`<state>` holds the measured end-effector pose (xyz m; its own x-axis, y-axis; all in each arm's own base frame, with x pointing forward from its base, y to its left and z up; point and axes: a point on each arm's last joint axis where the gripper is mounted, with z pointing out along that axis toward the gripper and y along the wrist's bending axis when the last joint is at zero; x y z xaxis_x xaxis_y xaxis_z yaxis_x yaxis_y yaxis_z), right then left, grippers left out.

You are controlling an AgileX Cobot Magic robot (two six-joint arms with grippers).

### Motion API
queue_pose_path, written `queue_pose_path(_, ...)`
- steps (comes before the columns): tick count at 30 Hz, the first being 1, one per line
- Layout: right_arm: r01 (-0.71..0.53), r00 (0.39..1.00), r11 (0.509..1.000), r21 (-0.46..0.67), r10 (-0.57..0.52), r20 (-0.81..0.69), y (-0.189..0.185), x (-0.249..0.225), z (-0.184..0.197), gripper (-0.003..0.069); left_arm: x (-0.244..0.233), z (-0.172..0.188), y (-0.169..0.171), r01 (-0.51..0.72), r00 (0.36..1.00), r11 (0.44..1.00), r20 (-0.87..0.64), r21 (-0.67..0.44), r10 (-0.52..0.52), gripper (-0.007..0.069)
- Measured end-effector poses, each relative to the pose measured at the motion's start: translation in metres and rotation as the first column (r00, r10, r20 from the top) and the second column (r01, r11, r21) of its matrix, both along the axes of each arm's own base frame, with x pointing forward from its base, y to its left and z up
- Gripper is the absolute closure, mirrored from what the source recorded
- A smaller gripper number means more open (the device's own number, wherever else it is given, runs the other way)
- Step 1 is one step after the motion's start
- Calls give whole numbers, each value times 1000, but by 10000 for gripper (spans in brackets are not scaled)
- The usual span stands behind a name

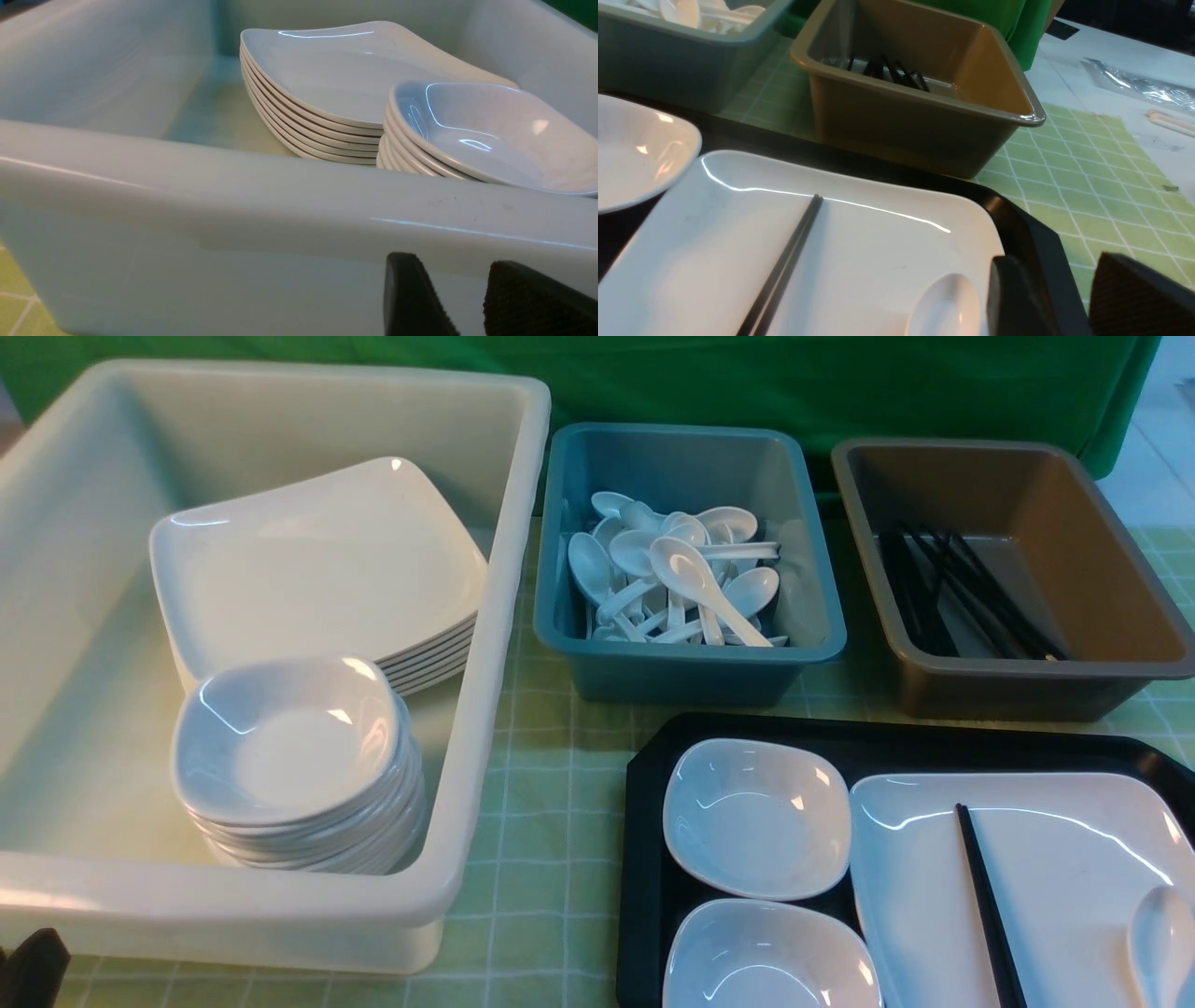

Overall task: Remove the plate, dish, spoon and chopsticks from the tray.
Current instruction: Use the right arm to grab a soup spoon from the plate

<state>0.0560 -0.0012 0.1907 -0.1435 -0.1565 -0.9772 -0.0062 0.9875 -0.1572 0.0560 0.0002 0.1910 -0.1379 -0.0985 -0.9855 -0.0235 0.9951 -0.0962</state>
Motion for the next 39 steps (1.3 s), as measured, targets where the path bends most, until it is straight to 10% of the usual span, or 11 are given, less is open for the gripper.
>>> queue_pose_path(15,0,1000,1000,4,0,0,0,0,0,416,0,0,0,0,1000,1000,0,0,0,400)
queue_pose_path(18,11,1000,982,188,-11,1,1,0,0,416,0,0,0,0,1000,1000,0,0,0,400)
queue_pose_path(20,22,1000,930,366,-22,-3,3,0,0,416,0,0,0,0,1000,1000,0,-1,0,400)
queue_pose_path(24,58,998,625,778,-56,-30,6,0,1,416,0,0,0,0,1000,1000,0,-1,0,400)
queue_pose_path(31,46,998,476,878,-69,-16,6,0,4,421,0,0,0,0,1000,1000,0,-1,0,400)
queue_pose_path(39,-128,976,692,711,-40,215,6,-12,92,622,0,0,0,0,1000,1000,0,3,0,400)
